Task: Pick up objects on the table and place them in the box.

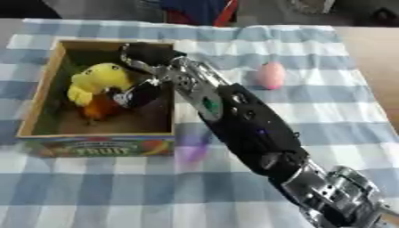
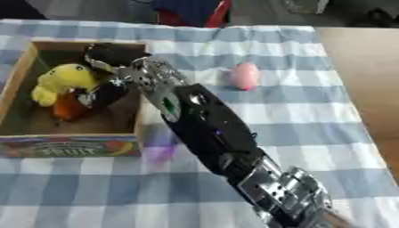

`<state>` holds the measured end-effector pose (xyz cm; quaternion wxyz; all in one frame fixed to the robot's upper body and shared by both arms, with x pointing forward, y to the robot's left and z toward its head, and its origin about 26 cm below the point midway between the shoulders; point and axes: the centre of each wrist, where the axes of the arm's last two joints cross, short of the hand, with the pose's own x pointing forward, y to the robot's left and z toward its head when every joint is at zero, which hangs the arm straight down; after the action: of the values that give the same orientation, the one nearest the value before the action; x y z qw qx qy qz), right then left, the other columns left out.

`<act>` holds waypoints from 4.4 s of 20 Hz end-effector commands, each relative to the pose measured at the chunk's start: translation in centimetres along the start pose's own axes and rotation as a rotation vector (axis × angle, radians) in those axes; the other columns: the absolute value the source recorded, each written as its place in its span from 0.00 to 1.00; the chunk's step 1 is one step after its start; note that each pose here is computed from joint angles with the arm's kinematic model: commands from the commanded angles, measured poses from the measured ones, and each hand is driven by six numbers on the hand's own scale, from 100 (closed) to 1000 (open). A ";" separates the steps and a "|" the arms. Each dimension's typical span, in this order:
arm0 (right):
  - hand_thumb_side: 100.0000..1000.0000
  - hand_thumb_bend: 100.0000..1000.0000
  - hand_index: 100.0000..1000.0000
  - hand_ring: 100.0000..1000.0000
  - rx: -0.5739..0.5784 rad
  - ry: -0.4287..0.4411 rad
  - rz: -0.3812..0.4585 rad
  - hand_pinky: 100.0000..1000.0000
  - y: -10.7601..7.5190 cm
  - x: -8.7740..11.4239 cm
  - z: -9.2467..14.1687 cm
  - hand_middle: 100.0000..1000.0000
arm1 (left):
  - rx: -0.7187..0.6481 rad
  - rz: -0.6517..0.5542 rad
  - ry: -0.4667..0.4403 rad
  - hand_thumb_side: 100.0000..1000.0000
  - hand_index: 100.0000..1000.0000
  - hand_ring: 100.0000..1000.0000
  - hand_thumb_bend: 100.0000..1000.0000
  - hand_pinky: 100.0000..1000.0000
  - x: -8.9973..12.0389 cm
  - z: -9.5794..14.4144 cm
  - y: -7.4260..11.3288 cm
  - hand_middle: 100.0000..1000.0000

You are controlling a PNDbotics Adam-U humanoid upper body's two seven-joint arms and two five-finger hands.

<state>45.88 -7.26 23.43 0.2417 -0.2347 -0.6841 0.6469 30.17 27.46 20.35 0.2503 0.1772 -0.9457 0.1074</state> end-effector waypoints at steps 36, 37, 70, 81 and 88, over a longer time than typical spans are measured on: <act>0.78 0.69 0.95 0.85 -0.201 0.080 -0.004 0.69 -12.7 -4.9 9.6 0.81 | -0.002 -0.018 -0.012 0.76 0.77 0.57 0.04 0.19 0.4 -0.1 0.6 0.53; 0.78 0.69 0.95 0.85 -0.198 0.104 0.002 0.69 -12.6 -5.5 10.1 0.81 | -0.001 -0.020 -0.012 0.76 0.77 0.57 0.04 0.19 0.4 -0.1 0.6 0.53; 0.46 0.53 0.91 0.78 0.094 0.431 -0.007 0.62 -6.8 -14.8 20.8 0.70 | 0.010 -0.042 -0.009 0.76 0.77 0.58 0.03 0.19 0.3 0.0 1.0 0.53; 0.46 0.40 0.88 0.78 0.111 0.544 0.048 0.61 -4.3 -17.0 21.8 0.67 | 0.010 -0.036 -0.008 0.76 0.76 0.58 0.03 0.18 0.3 0.0 0.8 0.53; 0.45 0.35 0.83 0.77 0.149 0.535 0.072 0.60 -3.6 -17.2 21.7 0.64 | 0.010 -0.031 -0.010 0.76 0.76 0.58 0.03 0.18 0.3 -0.1 0.7 0.53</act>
<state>45.46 -34.62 24.50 0.4145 -0.3899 -0.5395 0.6206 29.87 27.91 19.49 0.2644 0.1932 -0.9382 0.1121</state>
